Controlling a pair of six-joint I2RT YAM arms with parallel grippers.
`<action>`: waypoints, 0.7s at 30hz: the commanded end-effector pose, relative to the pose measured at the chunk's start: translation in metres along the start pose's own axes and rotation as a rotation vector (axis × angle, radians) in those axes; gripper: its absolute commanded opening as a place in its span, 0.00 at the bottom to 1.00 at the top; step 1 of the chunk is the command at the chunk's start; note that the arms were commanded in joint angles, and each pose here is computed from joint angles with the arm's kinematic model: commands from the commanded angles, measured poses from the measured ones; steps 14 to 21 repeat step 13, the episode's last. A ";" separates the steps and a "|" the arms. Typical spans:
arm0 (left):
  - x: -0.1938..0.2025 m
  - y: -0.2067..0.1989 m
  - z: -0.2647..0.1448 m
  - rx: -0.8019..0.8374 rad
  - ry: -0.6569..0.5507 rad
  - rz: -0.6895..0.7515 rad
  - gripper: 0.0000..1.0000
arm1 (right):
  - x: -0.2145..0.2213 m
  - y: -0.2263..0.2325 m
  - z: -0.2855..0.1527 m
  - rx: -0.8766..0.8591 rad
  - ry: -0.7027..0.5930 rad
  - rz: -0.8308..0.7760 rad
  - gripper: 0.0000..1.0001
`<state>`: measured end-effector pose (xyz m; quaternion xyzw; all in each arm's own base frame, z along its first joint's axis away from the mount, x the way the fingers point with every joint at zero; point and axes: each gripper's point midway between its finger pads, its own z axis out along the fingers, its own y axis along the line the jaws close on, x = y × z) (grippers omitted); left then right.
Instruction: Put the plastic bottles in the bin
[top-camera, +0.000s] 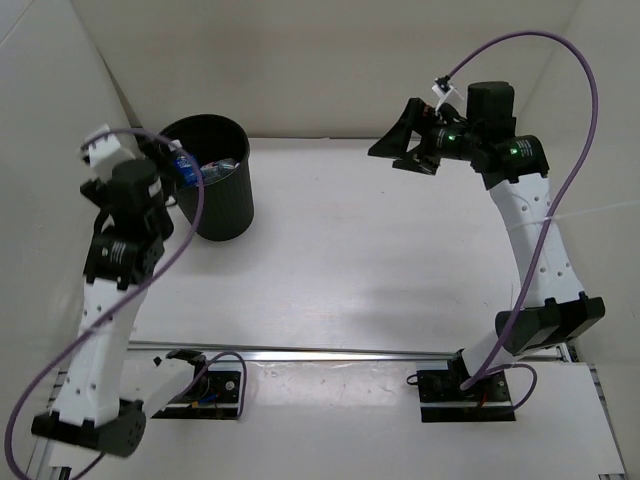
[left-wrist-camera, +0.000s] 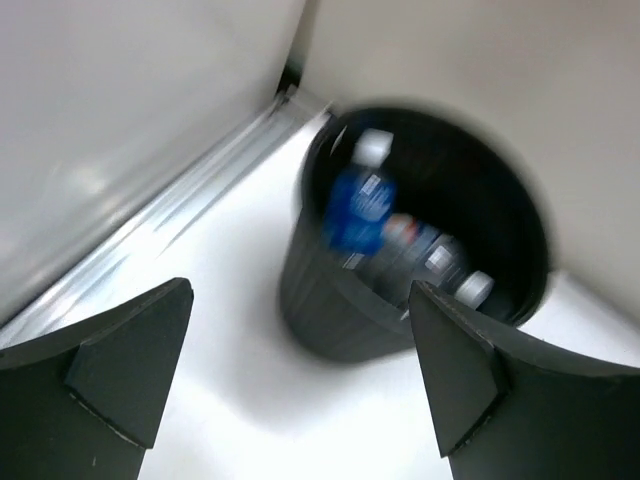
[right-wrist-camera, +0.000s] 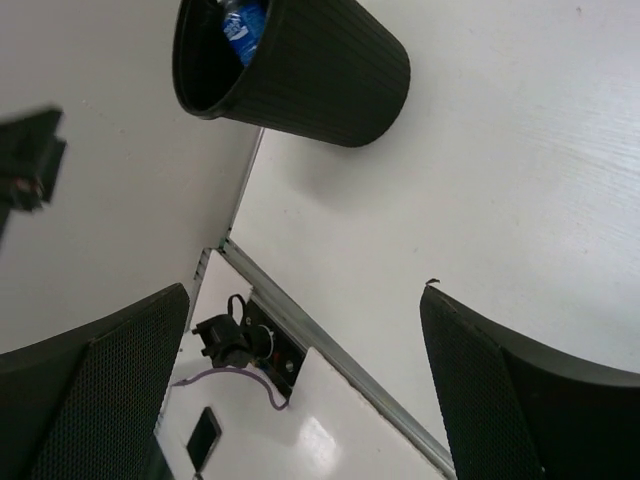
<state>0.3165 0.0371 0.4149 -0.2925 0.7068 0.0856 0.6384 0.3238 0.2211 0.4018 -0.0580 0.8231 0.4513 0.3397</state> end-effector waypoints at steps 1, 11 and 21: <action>0.061 0.033 -0.012 -0.028 0.097 0.024 1.00 | 0.003 -0.011 -0.013 -0.006 0.023 0.073 1.00; 0.114 0.132 -0.048 -0.219 0.003 0.016 1.00 | 0.004 -0.056 -0.022 0.054 -0.011 0.198 1.00; 0.109 0.153 -0.049 -0.336 -0.048 0.049 1.00 | -0.001 -0.055 -0.023 0.041 -0.025 0.195 1.00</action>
